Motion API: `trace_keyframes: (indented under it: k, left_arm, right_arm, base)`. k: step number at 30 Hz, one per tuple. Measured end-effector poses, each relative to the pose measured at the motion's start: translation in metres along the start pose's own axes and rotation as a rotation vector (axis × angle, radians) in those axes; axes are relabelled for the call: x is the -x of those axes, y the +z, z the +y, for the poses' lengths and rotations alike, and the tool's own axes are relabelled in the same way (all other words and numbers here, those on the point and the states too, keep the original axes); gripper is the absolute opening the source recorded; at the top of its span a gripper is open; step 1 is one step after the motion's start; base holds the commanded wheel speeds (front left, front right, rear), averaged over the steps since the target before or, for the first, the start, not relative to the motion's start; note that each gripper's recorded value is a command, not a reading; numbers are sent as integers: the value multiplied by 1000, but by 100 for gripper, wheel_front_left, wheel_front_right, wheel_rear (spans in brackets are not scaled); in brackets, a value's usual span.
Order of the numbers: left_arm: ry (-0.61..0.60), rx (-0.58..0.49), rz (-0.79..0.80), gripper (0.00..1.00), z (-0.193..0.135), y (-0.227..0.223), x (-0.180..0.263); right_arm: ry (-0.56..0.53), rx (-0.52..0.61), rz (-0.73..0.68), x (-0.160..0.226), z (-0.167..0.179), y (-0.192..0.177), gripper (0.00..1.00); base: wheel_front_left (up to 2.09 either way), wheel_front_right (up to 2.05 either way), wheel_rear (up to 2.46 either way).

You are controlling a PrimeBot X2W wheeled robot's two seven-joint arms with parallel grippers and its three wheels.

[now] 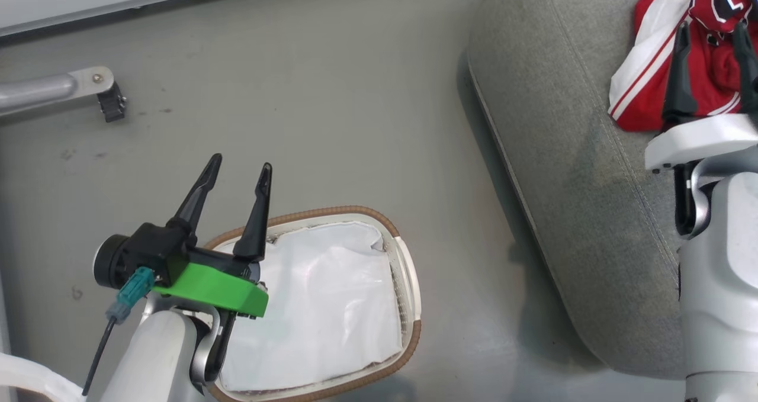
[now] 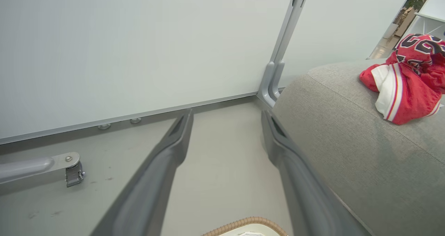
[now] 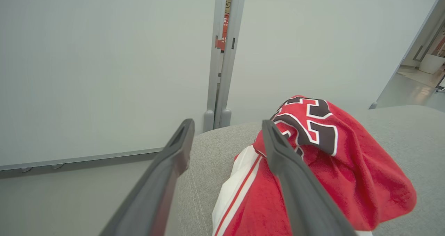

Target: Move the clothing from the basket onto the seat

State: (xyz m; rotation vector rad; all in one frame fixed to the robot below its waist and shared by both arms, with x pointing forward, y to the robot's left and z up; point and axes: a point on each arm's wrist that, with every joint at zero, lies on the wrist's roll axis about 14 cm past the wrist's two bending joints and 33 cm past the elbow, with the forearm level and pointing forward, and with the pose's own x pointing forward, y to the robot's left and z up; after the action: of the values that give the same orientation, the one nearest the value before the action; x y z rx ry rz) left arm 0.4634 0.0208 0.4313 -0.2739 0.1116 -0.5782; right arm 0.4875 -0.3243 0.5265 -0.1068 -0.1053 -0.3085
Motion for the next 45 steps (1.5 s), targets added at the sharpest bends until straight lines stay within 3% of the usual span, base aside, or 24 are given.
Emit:
trace_keyframes:
  k: [10,19,27,45]
  left_arm:
    - [224,-75,-43,100,48,28,46]
    - [364,-104,-67,100,67,42,92]
    - [452,-106,-97,100,74,51,126]
    - [519,-82,-93,100,61,41,176]
  right_arm:
    - [160,-163,25,26,64,-3,100]
    - [273,-235,61,59,103,-6,100]
    - [315,-257,93,87,114,-12,100]
    - [339,-269,153,142,109,-24,100]
  base:
    - [0,0,0]
    - [0,0,0]
    - [0,0,0]
    - [0,0,0]
